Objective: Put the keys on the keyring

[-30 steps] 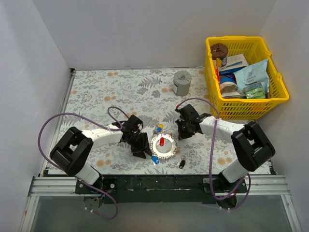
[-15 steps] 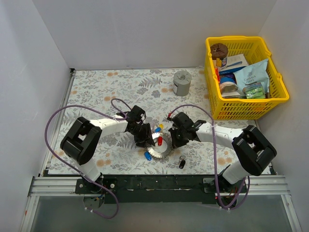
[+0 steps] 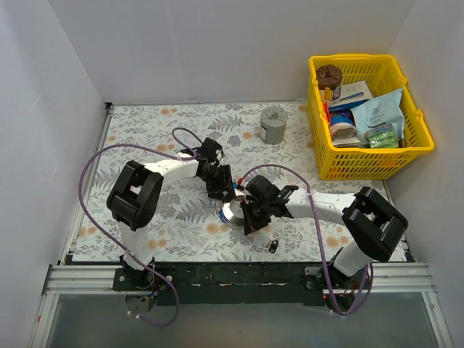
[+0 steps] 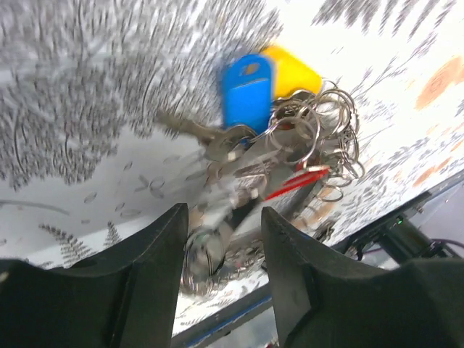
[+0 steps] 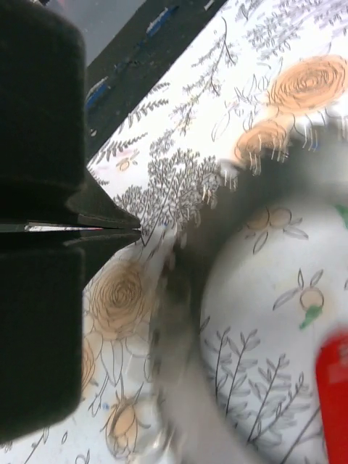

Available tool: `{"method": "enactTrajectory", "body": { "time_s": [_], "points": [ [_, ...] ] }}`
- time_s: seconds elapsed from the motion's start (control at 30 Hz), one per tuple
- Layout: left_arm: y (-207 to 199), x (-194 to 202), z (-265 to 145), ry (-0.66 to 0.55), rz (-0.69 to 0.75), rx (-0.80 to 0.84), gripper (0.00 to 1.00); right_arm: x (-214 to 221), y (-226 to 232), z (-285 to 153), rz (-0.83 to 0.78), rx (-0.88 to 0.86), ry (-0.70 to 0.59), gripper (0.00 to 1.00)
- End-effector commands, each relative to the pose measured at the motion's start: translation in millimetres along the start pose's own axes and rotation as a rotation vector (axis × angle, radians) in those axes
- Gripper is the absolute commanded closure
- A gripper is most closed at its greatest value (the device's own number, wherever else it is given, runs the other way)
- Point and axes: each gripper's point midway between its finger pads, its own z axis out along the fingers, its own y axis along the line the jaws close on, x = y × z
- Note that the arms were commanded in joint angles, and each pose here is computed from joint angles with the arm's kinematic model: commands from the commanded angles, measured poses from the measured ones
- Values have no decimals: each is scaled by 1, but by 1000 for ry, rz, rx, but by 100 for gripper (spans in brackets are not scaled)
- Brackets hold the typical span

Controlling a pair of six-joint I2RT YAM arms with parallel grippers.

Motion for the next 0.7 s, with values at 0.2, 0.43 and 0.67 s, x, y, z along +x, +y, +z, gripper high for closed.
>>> {"method": "enactTrajectory", "body": {
  "time_s": [0.2,0.43,0.67],
  "points": [
    [-1,-65,-46,-198,180,-192,39,-43,15,-25,-49,38,-114,99],
    [10,-53,-71,-227,185,-220,37,-66,-27,-52,20,120,-212,99],
    [20,6,-57,-124,95,-83,38,-74,-86,-59,111,200,-225,99]
  ]
}}
